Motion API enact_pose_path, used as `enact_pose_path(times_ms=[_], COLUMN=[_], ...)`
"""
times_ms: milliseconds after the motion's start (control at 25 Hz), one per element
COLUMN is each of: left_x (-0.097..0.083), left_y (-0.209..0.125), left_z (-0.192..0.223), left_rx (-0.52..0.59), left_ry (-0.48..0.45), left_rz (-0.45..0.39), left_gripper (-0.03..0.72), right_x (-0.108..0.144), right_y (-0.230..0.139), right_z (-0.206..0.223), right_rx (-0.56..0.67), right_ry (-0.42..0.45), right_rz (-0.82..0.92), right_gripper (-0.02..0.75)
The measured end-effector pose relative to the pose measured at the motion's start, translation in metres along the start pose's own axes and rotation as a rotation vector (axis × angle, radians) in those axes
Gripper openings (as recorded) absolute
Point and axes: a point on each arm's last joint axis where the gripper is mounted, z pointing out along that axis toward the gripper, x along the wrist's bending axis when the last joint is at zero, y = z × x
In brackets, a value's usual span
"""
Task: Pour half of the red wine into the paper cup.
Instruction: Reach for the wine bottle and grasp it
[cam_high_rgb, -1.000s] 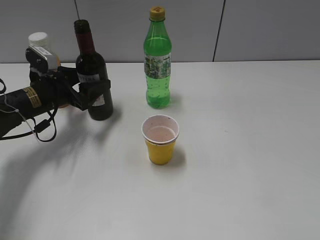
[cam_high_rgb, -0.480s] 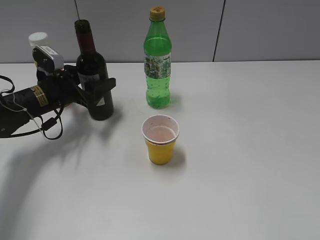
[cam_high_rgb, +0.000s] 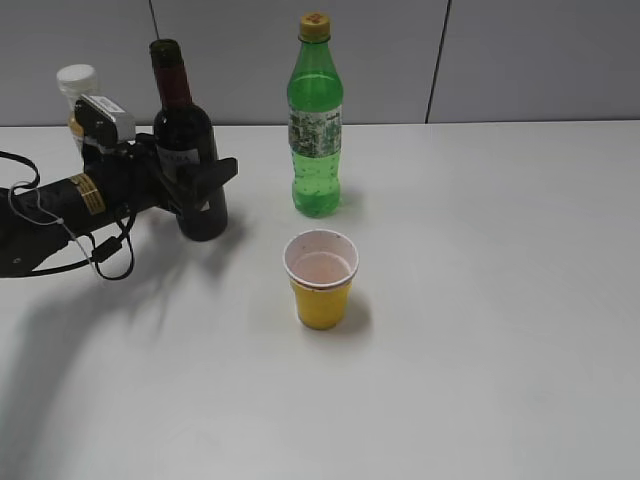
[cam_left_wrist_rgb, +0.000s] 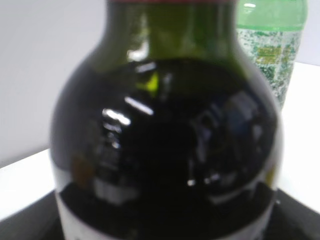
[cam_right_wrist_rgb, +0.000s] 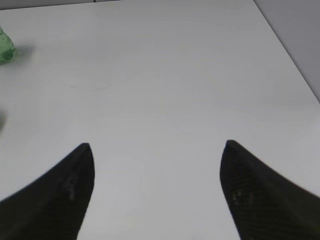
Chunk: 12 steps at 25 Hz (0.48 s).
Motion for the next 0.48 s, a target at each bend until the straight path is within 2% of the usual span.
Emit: enact_pose_path(times_ms=[480], left_x=[0.0012], left_y=[0.0003], left_z=[0.0001], left_rx=[-0.003], left_ry=[0.016], left_rz=[-0.007], left_gripper=[0.589], right_x=[0.0], right_y=[0.0], right_z=[0.0], right_rx=[0.0], right_ry=[0.0], right_rz=[0.0], right_gripper=[0.591])
